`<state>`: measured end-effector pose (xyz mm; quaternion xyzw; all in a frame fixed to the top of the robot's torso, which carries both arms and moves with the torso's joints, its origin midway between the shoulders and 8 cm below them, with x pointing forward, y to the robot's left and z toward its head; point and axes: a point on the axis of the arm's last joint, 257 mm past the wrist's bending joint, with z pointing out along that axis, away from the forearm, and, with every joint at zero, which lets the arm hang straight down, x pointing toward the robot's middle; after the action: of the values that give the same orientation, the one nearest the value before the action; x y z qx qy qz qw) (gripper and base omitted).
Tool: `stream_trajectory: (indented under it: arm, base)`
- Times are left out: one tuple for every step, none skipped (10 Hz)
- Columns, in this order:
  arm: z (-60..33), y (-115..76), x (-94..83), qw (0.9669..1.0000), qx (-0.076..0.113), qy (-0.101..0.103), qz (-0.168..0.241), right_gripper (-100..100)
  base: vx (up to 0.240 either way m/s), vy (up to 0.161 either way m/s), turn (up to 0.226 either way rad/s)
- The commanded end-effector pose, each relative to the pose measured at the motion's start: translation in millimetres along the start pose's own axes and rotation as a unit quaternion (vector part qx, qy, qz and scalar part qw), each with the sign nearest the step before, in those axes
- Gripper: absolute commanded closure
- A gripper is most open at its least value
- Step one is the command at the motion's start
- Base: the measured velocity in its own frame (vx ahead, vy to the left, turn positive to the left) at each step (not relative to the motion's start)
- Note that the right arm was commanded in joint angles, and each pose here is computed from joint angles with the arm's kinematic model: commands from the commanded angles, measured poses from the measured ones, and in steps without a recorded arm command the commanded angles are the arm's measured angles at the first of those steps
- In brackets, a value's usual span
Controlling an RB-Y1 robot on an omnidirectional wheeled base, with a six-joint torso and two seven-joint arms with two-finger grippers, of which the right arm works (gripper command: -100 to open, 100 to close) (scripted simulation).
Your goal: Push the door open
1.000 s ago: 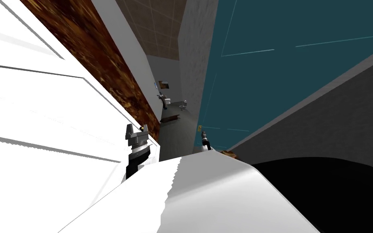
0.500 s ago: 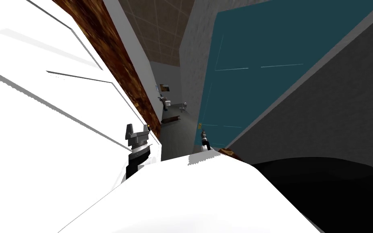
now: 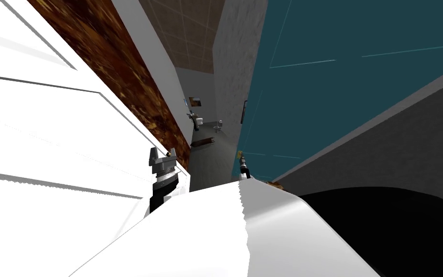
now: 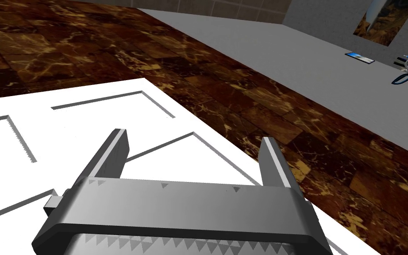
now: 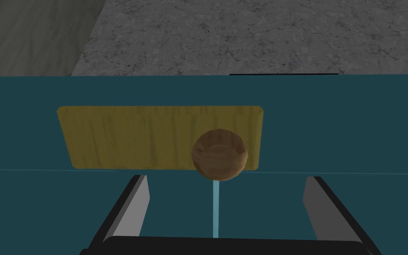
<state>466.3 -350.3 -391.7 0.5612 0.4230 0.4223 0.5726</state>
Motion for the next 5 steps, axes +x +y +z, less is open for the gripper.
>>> stream_trajectory:
  arm:
    - [-1.7, 0.6, -2.0, 1.0, -0.002, -0.003, 0.001, -100]
    - [-2.9, 0.3, -2.5, 1.0, -0.003, -0.004, 0.001, -100]
    - [-2.4, 0.6, -2.0, 1.0, -0.003, -0.003, 0.001, -100]
    - [-2.4, 0.6, -2.0, 1.0, -0.003, -0.003, 0.001, 100]
    - [-2.4, 0.6, -2.0, 1.0, -0.003, -0.003, 0.001, 100]
  base:
    - [0.234, -0.092, 0.035]
    - [0.205, -0.063, 0.038]
    - [0.08, -0.02, 0.0]
    - [-0.016, 0.005, 0.001]
    - [-0.03, 0.007, 0.006]
